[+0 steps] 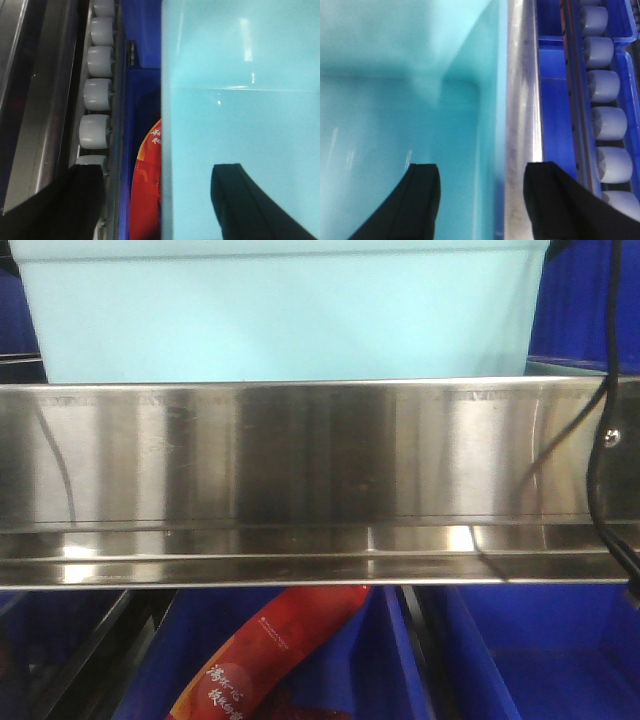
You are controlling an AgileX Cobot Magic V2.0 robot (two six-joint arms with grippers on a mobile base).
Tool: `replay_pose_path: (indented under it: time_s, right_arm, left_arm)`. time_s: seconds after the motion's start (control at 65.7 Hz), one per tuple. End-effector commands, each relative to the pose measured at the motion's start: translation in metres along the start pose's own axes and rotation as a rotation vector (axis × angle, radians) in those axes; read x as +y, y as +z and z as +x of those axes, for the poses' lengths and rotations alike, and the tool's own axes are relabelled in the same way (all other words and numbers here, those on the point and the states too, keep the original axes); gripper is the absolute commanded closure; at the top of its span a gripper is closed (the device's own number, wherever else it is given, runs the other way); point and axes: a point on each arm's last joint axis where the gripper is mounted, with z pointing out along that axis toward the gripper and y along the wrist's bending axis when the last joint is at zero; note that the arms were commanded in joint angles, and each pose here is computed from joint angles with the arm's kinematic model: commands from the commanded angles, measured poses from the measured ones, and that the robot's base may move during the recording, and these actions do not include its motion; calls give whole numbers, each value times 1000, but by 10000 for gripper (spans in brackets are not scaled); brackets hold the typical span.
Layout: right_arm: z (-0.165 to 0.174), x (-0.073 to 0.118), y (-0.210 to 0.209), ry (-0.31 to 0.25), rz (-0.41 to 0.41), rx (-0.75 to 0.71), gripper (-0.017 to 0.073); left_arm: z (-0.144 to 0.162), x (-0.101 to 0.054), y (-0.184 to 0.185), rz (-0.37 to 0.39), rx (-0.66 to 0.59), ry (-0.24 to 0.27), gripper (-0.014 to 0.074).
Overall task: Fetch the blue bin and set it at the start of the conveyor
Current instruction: 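Close both grippers on opposite side walls of the light-teal bin, then lift the teal bin with both grippers and pull it off the shelf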
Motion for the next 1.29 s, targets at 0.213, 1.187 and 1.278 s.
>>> replay_pose_path:
  time_s: [0.213,1.187,1.278]
  right_arm:
    - [-1,-3,1,-9,13,-9,483]
    - [2,2,-71,8,8,-133,722]
    - [7,5,-84,-6,12,-147,722]
  left_arm:
    - [3,0,4,-3,29,-4,477]
    - [4,-13,-78,2,-134,-14,704]
    - [5,-17,-95,10,-179,-21,704]
